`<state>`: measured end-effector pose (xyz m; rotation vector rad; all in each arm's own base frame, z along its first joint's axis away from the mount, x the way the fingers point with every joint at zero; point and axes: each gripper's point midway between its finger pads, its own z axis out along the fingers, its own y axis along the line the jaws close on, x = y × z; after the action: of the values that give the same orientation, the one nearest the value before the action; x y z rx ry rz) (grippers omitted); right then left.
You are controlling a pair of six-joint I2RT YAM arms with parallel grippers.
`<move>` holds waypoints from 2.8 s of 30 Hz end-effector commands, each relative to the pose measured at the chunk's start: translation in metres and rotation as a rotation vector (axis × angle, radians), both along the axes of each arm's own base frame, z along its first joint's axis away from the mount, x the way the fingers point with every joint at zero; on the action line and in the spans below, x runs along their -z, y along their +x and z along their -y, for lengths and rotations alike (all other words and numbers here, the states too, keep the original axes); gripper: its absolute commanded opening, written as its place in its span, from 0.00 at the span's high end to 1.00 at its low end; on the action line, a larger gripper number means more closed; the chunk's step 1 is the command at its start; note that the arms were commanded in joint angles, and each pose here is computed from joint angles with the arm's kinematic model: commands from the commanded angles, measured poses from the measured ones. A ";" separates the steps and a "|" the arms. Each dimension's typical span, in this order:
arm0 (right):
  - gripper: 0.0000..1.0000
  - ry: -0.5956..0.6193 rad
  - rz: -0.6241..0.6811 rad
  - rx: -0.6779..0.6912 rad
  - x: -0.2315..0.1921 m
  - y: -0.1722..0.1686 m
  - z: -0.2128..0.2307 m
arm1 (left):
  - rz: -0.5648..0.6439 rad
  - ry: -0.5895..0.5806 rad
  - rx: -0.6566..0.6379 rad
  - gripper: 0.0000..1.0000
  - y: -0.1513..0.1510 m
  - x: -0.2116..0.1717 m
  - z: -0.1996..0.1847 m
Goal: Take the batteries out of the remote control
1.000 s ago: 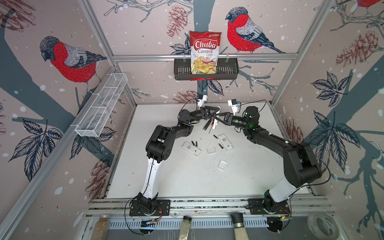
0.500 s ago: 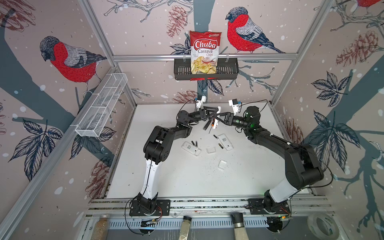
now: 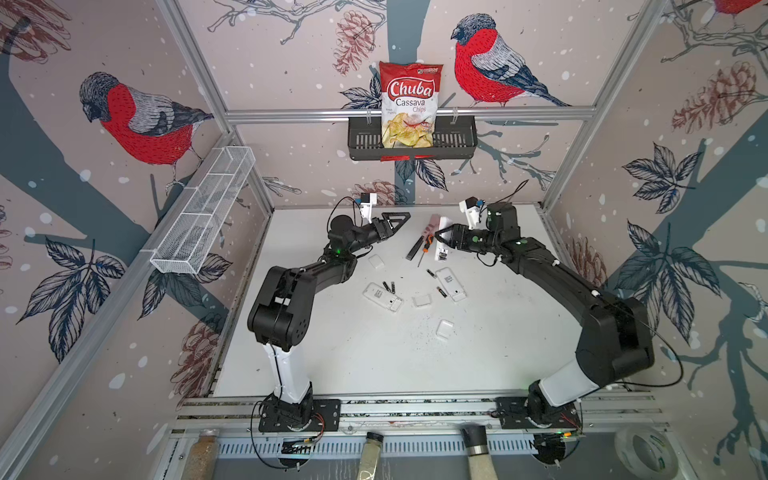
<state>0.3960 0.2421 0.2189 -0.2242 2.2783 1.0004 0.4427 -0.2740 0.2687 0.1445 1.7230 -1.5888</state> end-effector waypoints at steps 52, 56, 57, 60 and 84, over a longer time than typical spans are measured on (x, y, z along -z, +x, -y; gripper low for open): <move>0.56 -0.811 -0.336 -0.039 0.199 -0.023 0.015 | -0.133 0.580 -0.151 0.03 0.005 0.110 0.021; 0.54 -0.796 -0.322 -0.081 0.194 -0.035 -0.004 | -0.139 0.593 -0.165 0.03 0.003 0.112 0.016; 0.52 -0.795 -0.320 -0.090 0.193 -0.036 -0.007 | -0.144 0.596 -0.169 0.03 0.003 0.113 0.014; 0.45 -0.795 -0.323 -0.101 0.194 -0.037 -0.010 | -0.153 0.603 -0.174 0.03 0.002 0.115 0.012; 0.38 -0.492 -0.177 0.218 0.105 0.000 0.063 | -0.075 1.024 -0.093 0.55 0.027 0.152 0.064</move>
<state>0.3848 0.1849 0.0943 -0.2058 2.7108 0.2381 0.4742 -0.3422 0.1402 0.4149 2.3215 -0.6752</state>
